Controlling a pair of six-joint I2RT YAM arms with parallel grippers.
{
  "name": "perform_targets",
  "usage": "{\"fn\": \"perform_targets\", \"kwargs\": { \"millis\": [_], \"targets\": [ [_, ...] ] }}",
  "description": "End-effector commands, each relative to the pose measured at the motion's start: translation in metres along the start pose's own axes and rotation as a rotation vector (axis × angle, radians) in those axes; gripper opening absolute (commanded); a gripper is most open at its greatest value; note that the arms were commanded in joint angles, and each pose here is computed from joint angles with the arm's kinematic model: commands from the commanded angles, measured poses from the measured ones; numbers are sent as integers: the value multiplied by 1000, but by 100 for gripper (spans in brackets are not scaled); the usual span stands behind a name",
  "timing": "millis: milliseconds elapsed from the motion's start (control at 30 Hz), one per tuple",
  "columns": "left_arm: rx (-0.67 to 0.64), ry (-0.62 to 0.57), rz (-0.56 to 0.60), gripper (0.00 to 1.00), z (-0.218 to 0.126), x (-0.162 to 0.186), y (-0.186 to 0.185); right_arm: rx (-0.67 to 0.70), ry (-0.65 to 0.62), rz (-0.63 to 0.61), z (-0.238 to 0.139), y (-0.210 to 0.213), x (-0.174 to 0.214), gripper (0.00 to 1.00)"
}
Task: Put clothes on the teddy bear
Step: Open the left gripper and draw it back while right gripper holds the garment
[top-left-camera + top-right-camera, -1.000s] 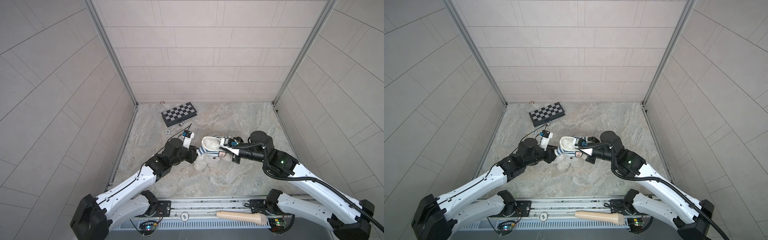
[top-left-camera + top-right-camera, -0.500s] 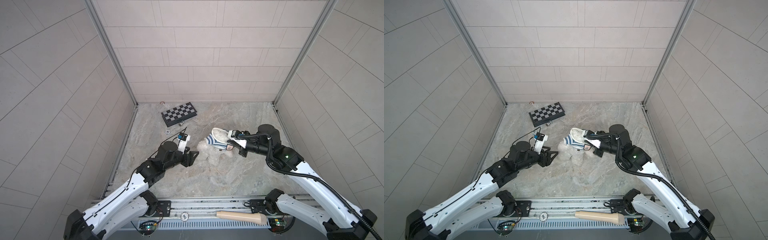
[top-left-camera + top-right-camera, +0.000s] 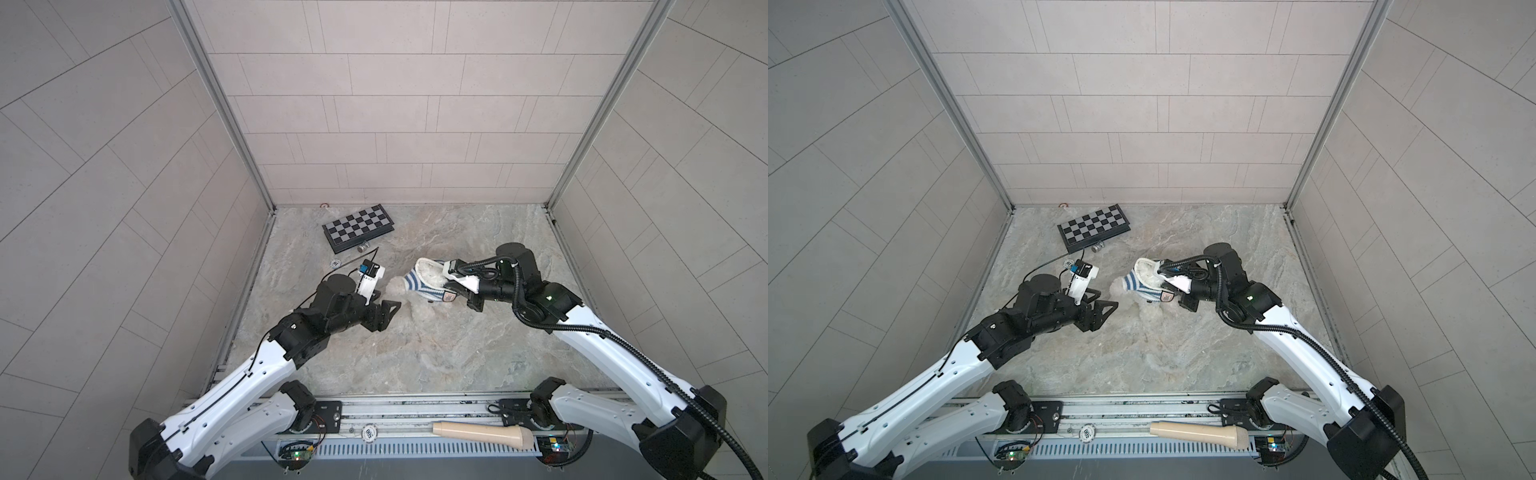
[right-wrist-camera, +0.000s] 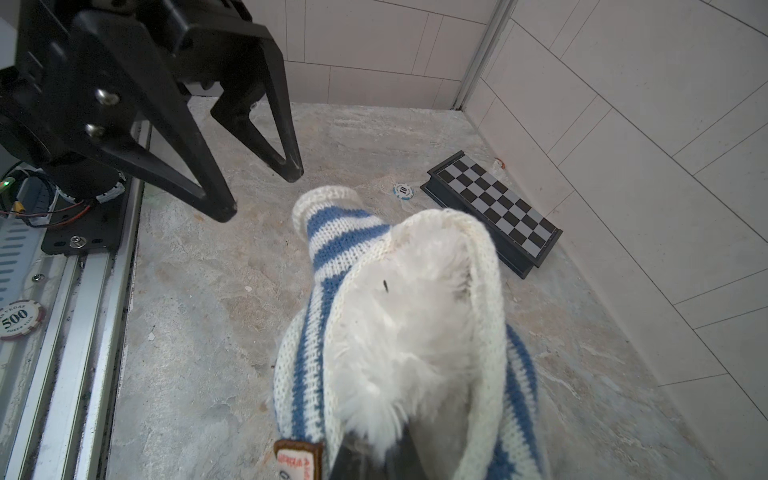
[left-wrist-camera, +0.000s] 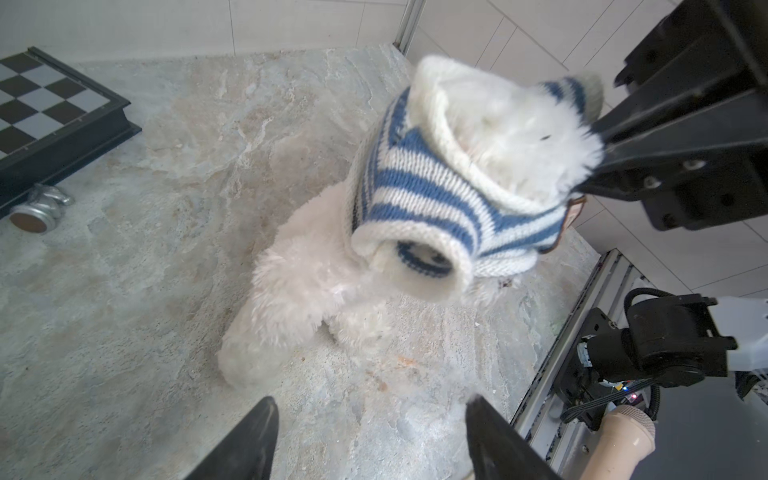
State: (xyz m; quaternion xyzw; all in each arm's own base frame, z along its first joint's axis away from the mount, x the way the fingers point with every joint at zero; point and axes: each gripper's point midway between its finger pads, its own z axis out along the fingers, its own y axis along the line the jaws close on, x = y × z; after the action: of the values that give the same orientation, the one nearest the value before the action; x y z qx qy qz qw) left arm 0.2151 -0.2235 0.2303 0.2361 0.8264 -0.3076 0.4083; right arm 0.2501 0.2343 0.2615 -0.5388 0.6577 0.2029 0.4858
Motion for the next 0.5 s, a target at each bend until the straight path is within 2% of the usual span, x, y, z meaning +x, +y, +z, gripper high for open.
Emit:
{"fn": "perform_targets", "kwargs": {
  "millis": [0, 133, 300, 467],
  "targets": [
    [48, -14, 50, 72, -15, -14, -15, -8, -63, -72, -15, 4, -22, 0],
    [107, -31, 84, 68, -25, -30, -33, -5, -94, -86, -18, 9, -27, 0],
    [204, -62, 135, 57, -35, -55, -58, -29, -101, -92, -17, 16, -28, 0],
    [271, -65, 194, 51, -43, -67, -74, -36, -119, -111, -18, 18, -30, 0]
  ]
}}
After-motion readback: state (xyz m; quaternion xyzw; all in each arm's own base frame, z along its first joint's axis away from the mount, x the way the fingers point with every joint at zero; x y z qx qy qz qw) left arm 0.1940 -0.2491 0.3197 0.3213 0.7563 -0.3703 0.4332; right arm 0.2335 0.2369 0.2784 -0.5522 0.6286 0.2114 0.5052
